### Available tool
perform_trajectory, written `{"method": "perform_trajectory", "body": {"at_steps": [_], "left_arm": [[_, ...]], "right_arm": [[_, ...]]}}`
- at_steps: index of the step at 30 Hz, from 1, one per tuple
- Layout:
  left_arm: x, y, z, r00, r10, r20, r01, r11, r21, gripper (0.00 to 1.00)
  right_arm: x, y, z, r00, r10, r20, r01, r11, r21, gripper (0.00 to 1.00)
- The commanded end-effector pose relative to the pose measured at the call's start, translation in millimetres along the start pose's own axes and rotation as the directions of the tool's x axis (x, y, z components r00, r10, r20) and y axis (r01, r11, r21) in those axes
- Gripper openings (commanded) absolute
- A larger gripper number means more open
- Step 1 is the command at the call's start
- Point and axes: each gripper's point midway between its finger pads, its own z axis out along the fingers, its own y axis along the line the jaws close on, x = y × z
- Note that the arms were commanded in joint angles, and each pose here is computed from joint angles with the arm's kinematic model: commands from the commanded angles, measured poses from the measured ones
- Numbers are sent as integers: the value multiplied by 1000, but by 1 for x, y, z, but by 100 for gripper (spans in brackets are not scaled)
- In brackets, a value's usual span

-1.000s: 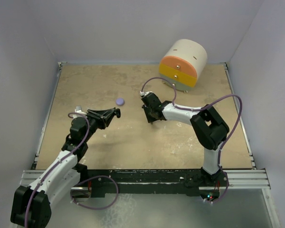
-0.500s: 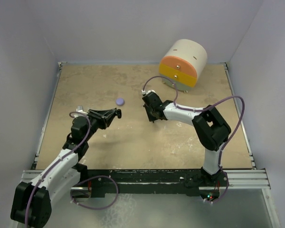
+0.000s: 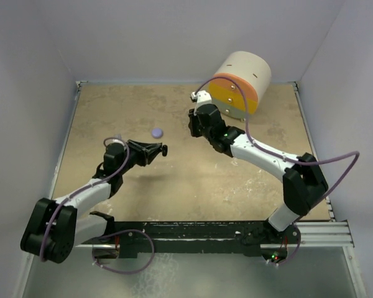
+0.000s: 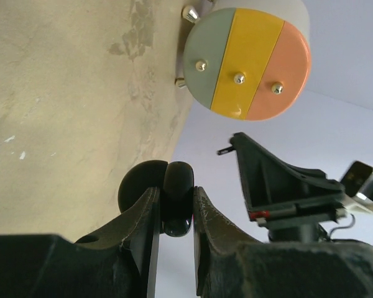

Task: Insert the wireless bluetooth earbuds into the charging case
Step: Pick up the earbud from the center of the board, then place the earbud in the charging case.

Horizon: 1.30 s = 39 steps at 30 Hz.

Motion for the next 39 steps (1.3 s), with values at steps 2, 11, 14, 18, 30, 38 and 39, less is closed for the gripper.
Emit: {"method": "perform_trajectory", "body": {"at_steps": [2,11,14,18,30,38,39], "left_arm": [[25,-67,16,994,48,-99,-29,983,184,0],[60,-81,48,967,-53,-250,118,960,254,0],[64,-80,53,967,-48,-252,113,961,251,0],[67,-84,54,964,-56,-259,125,958,259,0],[79,-99,60,947,-73,-313,167,944,283,0],[88,-105,59,939,-60,-339,167,941,296,0],[88,-105,58,938,-58,-341,166,941,295,0]], "right_arm": [[-65,4,-29,972,20,235,-9,999,-45,0],[-89,18,-61,932,9,361,42,990,-132,0],[-91,20,-70,921,10,390,53,987,-151,0],[-88,24,-78,910,-6,415,88,980,-179,0],[-84,33,-95,874,-43,484,173,959,-226,0],[-84,29,-107,840,-71,538,217,953,-213,0],[-83,29,-106,840,-75,538,220,952,-211,0]]}}
